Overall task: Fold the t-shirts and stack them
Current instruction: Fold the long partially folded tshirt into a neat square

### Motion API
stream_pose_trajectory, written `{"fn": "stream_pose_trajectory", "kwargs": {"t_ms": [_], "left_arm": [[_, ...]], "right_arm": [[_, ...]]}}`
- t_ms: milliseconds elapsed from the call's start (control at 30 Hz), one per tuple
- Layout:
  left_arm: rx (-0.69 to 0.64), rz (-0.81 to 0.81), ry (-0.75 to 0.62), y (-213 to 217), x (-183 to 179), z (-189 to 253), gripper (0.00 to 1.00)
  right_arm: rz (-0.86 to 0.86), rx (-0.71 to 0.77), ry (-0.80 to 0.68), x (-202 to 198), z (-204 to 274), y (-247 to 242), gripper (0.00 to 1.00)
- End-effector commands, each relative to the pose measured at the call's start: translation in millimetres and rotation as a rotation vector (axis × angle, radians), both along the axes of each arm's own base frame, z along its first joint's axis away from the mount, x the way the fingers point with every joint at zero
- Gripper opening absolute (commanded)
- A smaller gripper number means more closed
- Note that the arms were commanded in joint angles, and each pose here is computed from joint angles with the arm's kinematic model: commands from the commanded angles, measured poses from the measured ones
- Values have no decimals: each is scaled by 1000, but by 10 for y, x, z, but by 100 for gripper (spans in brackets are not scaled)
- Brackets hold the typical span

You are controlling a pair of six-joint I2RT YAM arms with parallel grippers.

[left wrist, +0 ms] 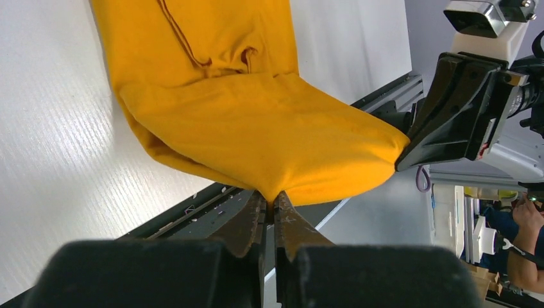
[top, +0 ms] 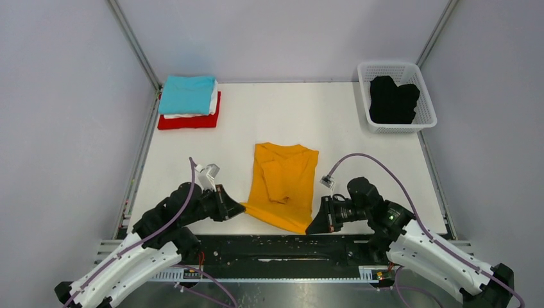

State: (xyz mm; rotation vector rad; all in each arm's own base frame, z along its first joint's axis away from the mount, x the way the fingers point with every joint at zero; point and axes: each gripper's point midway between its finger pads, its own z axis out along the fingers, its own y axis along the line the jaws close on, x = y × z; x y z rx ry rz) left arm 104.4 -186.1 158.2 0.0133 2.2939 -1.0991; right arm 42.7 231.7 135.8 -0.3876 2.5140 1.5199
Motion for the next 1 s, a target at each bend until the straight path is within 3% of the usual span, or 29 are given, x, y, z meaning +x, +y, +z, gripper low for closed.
{"fn": "stream_pose_trajectory", "kwargs": {"t_ms": [0,400,967], "left_arm": [[-24,31,-74,-15,128,272,0],[136,226,-179,-104,922,459,0],[157,317,-217,-149,1948,658,0]], "right_arm": [[41,56,40,-106,233,40,0],[-237,-27,-87,712,302,46,0],[-450,-15,-39,1649,409,-142,0]]}}
